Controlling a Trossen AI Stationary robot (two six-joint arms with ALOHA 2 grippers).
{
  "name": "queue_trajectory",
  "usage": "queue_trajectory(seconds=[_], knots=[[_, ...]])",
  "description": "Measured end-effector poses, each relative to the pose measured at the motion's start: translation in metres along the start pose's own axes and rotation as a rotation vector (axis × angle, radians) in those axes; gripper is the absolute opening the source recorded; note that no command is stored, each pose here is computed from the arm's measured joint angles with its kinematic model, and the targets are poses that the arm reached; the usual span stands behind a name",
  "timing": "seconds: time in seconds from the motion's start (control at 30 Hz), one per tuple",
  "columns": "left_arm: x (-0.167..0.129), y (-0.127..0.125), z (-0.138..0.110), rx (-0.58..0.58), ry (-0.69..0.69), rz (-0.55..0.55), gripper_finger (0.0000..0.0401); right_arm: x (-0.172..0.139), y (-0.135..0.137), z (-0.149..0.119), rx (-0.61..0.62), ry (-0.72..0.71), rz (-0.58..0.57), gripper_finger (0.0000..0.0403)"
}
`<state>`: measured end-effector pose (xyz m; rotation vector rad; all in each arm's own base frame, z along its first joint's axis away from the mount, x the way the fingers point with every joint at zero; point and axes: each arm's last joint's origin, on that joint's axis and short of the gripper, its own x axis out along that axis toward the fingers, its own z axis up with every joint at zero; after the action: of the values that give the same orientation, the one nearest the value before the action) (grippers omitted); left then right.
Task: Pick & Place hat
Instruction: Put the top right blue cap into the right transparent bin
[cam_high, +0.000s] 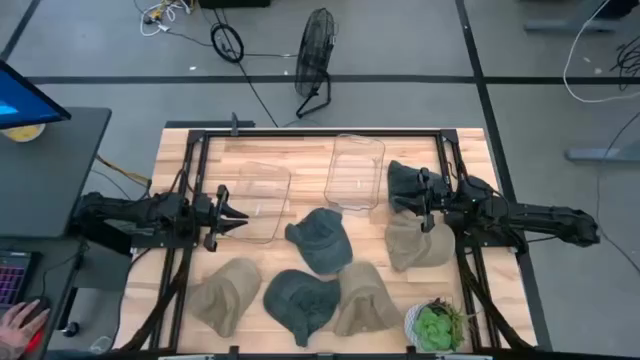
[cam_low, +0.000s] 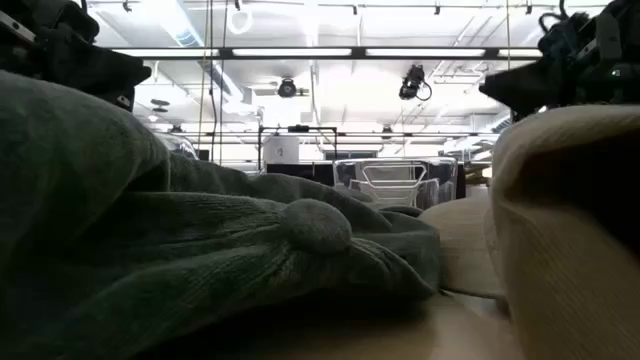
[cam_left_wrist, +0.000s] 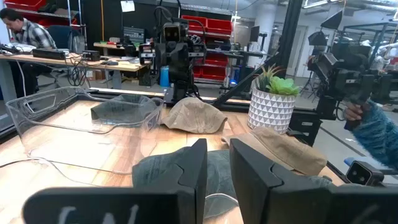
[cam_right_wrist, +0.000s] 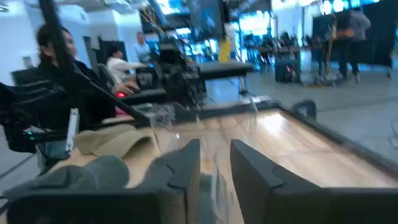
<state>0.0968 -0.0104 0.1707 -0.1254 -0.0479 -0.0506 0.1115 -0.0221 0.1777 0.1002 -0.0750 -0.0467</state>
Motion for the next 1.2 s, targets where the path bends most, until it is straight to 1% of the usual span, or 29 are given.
queue_trajectory(seconds=[0.3, 0.5, 0.57, 0.73, 0.83, 0.9, 0.97, 1.03, 1.1, 1.17, 1.2], knots=[[0.000, 0.000, 0.000, 0.000, 0.000, 0.000, 0.0071, 0.000, 0.002, -0.001, 0.002, 0.005, 0.014, 0.0094], [0.000, 0.000, 0.000, 0.000, -0.003, 0.000, 0.0071, 0.000, 0.001, 0.000, 0.124, 0.001, -0.002, 0.0094], [0.000, 0.000, 0.002, -0.002, -0.021, -0.003, 0.0071, 0.000, 0.000, 0.000, 0.153, -0.004, -0.030, 0.0094], [0.000, -0.001, 0.006, -0.032, -0.060, -0.008, 0.0071, 0.000, -0.003, 0.000, 0.169, -0.022, -0.139, 0.0094], [0.000, 0.000, 0.007, -0.015, -0.070, -0.004, 0.0071, 0.000, -0.005, 0.001, 0.134, -0.043, -0.205, 0.0094], [0.000, 0.000, 0.008, -0.063, -0.087, -0.004, 0.0071, -0.001, -0.007, 0.002, 0.105, -0.065, -0.279, 0.0094], [-0.001, -0.001, 0.011, -0.082, -0.111, -0.007, 0.0071, -0.002, -0.009, 0.003, 0.114, -0.076, -0.339, 0.0094], [-0.001, -0.001, 0.014, -0.058, -0.133, -0.003, 0.0075, -0.002, -0.010, 0.002, 0.154, -0.089, -0.387, 0.0094], [-0.002, -0.001, 0.020, -0.036, -0.149, 0.017, 0.0085, -0.003, -0.011, 0.003, 0.229, -0.114, -0.428, 0.0094], [-0.004, -0.001, 0.031, -0.016, -0.182, 0.040, 0.0105, -0.003, -0.011, 0.003, 0.277, -0.133, -0.424, 0.0094], [-0.005, -0.002, 0.036, 0.002, -0.194, 0.049, 0.0117, -0.002, -0.011, 0.004, 0.266, -0.138, -0.406, 0.0094]])
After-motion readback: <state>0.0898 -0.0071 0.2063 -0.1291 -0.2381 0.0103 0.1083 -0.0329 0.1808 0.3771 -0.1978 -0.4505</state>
